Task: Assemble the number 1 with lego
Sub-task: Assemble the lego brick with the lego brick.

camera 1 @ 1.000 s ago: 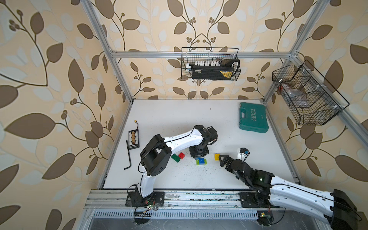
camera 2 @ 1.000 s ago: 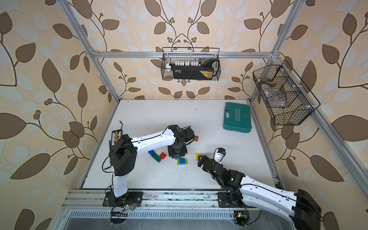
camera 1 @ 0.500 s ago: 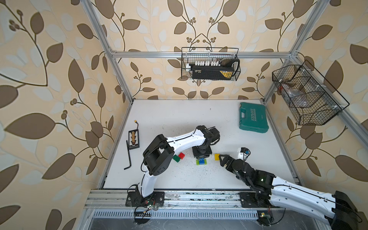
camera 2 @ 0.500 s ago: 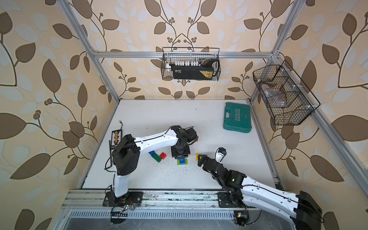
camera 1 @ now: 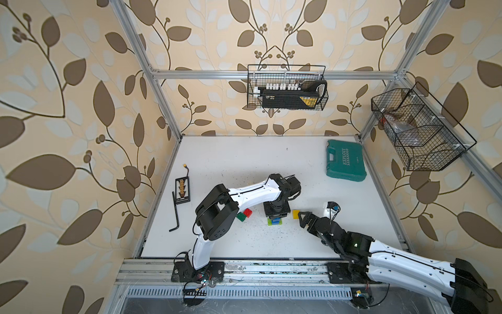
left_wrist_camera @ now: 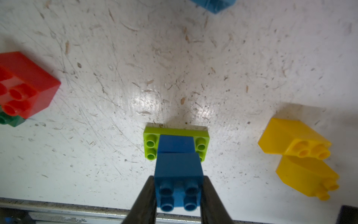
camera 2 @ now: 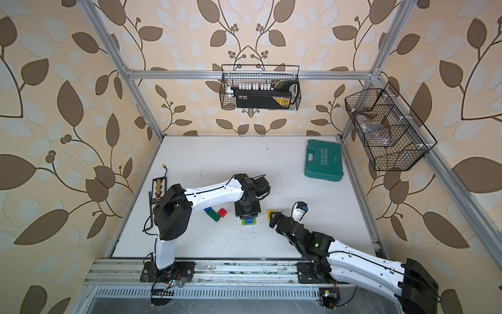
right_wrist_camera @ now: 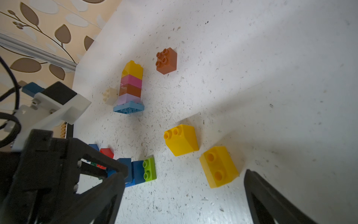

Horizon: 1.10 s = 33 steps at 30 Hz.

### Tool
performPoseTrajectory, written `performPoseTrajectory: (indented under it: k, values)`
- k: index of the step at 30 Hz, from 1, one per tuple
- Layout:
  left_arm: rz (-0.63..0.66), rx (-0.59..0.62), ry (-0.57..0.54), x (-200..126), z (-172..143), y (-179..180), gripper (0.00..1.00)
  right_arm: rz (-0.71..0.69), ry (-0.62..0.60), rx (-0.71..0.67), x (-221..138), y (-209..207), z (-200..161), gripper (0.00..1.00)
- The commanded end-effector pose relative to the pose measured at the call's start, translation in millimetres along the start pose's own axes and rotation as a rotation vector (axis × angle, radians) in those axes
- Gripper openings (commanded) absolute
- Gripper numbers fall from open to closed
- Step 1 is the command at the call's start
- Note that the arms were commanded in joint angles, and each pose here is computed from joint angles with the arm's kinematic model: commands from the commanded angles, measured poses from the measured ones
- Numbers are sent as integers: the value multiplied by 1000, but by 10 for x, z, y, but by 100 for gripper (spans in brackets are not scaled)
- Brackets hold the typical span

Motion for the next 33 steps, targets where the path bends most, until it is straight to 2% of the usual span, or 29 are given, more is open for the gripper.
performPoseTrajectory:
  k: [1,16,33]
  values:
    - [8,31,11,-13,-64,34,13,-2,1,-9,9,-3,0,99]
    - [0,34,40,121,-125,34,14,-9,-1,-13,18,-7,-3,99]
    - [18,48,17,262,-212,88,14,-40,-5,-14,39,-27,-6,99]
Point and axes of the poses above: each gripper's point midway between its finger pads, its own x axis out along the fingers, its own y axis along the line the jaws close on, z = x × y, the point moved 5 cm from there along -x, back along the fingers, and after that the axes turned 12 degrees about x, right-handed, at the moved point
